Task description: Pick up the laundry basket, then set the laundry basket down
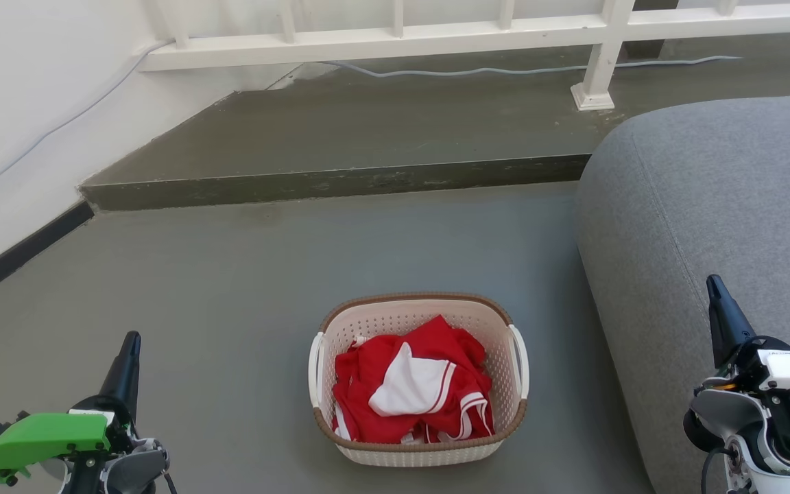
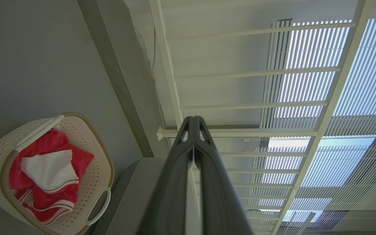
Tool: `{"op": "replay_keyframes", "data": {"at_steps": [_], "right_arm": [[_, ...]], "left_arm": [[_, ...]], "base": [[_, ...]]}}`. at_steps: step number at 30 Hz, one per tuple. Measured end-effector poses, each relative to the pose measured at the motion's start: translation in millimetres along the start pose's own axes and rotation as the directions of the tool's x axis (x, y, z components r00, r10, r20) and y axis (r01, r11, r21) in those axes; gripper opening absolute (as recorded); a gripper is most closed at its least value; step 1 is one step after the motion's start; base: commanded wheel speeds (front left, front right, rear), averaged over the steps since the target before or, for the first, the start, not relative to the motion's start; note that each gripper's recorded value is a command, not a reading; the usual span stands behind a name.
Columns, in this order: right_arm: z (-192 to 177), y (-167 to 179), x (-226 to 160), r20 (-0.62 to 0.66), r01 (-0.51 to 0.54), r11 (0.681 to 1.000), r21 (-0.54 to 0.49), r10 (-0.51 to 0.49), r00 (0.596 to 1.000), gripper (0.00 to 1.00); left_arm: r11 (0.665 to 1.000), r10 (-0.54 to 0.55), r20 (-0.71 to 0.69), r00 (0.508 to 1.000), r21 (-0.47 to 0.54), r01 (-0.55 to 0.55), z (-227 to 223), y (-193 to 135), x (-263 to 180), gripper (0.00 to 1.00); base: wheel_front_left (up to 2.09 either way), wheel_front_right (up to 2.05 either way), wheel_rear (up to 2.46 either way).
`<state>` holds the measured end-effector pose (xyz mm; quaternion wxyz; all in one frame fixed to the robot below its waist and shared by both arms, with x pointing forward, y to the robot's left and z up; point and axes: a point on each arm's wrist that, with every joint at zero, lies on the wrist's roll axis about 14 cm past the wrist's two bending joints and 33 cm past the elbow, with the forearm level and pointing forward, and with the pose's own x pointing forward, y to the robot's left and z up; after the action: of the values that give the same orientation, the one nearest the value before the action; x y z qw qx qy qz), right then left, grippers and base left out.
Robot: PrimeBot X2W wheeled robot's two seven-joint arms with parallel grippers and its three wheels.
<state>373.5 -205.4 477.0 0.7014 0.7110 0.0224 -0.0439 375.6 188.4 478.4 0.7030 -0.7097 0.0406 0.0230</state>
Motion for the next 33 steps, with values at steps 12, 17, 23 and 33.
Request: {"op": "replay_keyframes", "data": {"at_steps": [12, 17, 23, 33], "right_arm": [[0.0, 0.1, 0.0, 0.000, 0.000, 1.000, 0.000, 0.000, 1.000, 0.00], [0.0, 0.0, 0.0, 0.000, 0.000, 1.000, 0.000, 0.000, 1.000, 0.00], [0.0, 0.0, 0.0, 0.000, 0.000, 1.000, 0.000, 0.000, 1.000, 0.00], [-0.8, -5.5, -2.0, 0.000, 0.016, 1.000, 0.004, -0.016, 1.000, 1.00]], "left_arm": [[1.000, 0.000, 0.000, 1.000, 0.000, 0.000, 0.0, 0.0, 0.0, 0.00], [1.000, 0.000, 0.000, 1.000, 0.000, 0.000, 0.0, 0.0, 0.0, 0.00], [1.000, 0.000, 0.000, 1.000, 0.000, 0.000, 0.0, 0.0, 0.0, 0.00], [1.000, 0.015, 0.000, 1.000, -0.004, -0.015, -0.6, 5.1, -1.3, 1.00]], "base": [[0.00, 0.00, 0.00], [0.00, 0.00, 0.00], [0.00, 0.00, 0.00], [0.00, 0.00, 0.00]]}}
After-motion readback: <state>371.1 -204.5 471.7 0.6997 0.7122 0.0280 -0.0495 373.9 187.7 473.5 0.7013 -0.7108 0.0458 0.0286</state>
